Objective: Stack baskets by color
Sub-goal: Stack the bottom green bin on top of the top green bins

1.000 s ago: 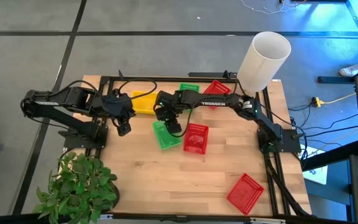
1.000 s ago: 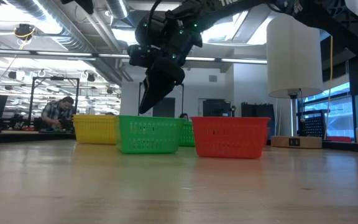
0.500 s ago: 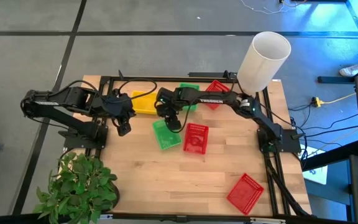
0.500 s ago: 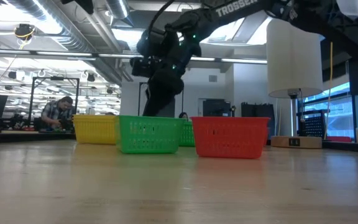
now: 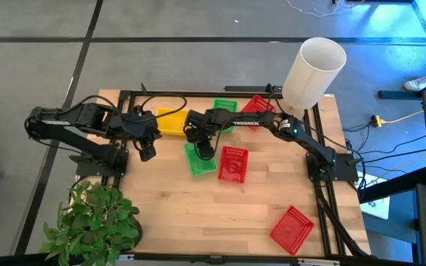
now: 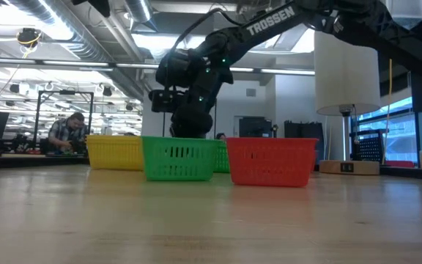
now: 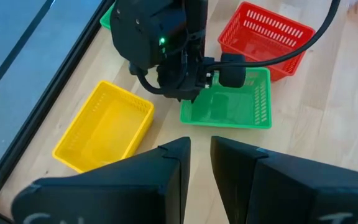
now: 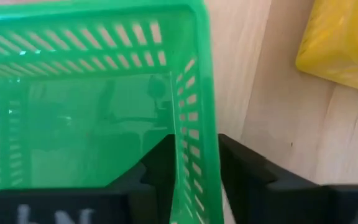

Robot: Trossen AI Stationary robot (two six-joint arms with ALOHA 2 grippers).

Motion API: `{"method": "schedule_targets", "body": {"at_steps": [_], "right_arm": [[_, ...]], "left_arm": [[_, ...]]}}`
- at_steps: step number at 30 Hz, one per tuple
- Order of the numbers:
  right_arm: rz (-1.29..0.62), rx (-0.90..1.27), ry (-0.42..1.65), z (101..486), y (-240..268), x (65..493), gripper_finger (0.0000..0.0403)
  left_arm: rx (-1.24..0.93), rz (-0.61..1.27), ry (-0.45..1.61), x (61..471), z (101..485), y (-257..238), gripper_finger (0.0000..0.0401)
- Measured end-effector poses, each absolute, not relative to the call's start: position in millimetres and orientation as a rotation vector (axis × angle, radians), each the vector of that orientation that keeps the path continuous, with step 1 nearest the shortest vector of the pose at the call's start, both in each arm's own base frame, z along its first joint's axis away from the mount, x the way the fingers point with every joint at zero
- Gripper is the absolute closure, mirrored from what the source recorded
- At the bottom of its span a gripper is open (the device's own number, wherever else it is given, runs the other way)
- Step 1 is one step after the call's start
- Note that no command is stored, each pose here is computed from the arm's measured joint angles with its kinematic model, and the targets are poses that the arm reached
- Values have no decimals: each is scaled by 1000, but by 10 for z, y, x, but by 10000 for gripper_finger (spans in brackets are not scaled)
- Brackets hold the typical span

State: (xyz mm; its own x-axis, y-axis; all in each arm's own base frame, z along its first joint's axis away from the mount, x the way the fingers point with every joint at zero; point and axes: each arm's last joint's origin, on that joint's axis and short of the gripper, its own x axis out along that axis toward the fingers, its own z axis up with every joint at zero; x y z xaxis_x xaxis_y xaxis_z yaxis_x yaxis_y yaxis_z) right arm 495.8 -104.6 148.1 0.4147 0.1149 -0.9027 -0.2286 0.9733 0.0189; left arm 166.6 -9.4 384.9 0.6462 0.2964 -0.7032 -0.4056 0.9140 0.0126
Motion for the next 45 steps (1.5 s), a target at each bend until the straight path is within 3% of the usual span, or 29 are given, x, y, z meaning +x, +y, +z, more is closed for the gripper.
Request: {"method": "schedule_targets", "body": {"at_steps": [4, 6, 15, 27, 34, 45], "right_arm": [[200, -76, 1139, 1492, -1044, 4949, 377], [192, -52, 1141, 1501, -1041, 4946, 392], [140, 50, 1202, 1656, -1021, 4912, 400], [56, 135, 1101, 2469, -934, 4916, 402], [-147, 52, 1221, 2727, -970, 4671, 402], [-432, 184, 1325, 2971, -1377, 4262, 403]], "left_arm": [[-151, 401, 772, 1665, 3849, -94, 346], [-151, 402, 772, 1665, 3848, -93, 346], [-150, 401, 773, 1664, 3848, -93, 346], [-144, 399, 775, 1664, 3847, -93, 346], [-133, 404, 809, 1638, 3826, -90, 346], [-122, 405, 820, 1630, 3820, -88, 346]]}}
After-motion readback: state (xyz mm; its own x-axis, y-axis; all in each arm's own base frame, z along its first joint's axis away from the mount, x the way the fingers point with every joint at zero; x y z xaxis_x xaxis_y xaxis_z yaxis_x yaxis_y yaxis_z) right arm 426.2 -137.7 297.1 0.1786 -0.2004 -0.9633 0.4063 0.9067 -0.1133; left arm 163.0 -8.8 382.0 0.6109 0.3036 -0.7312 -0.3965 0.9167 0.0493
